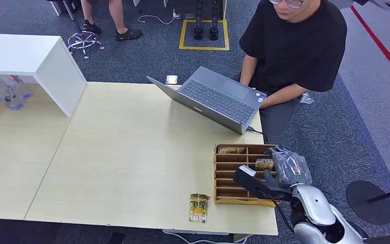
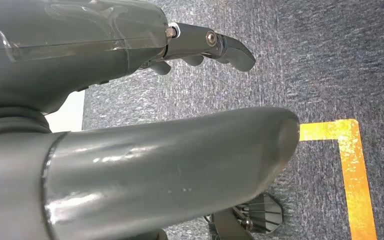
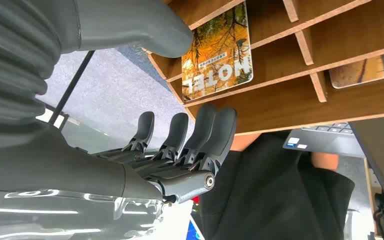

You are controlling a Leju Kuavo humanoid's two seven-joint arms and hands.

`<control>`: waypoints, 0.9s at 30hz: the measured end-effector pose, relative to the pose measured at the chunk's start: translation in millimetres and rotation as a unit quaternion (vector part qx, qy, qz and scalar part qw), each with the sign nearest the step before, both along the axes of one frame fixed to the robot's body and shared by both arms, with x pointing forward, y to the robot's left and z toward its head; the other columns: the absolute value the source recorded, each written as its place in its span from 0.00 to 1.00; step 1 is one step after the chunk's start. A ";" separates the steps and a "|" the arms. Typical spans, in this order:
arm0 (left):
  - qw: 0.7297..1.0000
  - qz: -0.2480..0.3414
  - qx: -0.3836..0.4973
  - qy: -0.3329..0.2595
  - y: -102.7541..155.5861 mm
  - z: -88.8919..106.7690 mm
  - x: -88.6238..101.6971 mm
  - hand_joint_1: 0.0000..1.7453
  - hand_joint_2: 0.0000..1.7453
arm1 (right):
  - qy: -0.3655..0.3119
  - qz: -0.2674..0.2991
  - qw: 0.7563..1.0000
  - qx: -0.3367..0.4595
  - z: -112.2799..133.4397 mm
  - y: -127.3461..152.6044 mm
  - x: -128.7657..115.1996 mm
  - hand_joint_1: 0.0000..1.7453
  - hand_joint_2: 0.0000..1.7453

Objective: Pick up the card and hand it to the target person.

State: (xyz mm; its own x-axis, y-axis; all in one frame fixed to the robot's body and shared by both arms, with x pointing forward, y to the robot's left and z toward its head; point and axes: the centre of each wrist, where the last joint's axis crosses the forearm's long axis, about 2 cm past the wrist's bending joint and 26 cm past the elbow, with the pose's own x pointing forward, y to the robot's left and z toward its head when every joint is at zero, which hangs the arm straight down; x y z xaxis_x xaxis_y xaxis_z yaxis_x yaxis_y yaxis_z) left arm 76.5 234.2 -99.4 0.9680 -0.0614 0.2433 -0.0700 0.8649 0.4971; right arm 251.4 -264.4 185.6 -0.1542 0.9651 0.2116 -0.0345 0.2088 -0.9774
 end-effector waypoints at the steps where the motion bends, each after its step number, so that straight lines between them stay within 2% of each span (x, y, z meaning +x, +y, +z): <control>1: 1.000 0.000 0.000 0.000 0.0 0.0 0.0 0.00 0.00 | 0.000 0.000 1.000 -0.001 -0.3 -0.1 0.1 0.47 1.00; 14: 1.000 0.000 0.000 0.001 -0.2 0.0 0.0 0.00 0.00 | 0.007 -0.007 1.000 -0.008 -5.4 -2.0 1.6 0.45 1.00; 24: 1.000 0.000 -0.001 0.000 -0.4 0.0 0.0 0.00 0.00 | 0.015 -0.007 1.000 -0.013 -9.8 -2.0 1.3 0.48 1.00; 27: 1.000 0.000 -0.001 0.000 -0.5 0.0 0.0 0.00 0.00 | 0.015 -0.007 1.000 -0.015 -10.3 -2.0 1.3 0.52 1.00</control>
State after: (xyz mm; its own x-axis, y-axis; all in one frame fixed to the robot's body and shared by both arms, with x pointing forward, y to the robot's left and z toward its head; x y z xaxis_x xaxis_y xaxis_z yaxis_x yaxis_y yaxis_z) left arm 76.4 233.6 -99.4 0.9681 -0.0609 0.2429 -0.0697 0.8661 0.4950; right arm 252.7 -266.4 175.3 -0.1347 0.9730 0.1872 -0.0605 0.1805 -0.9817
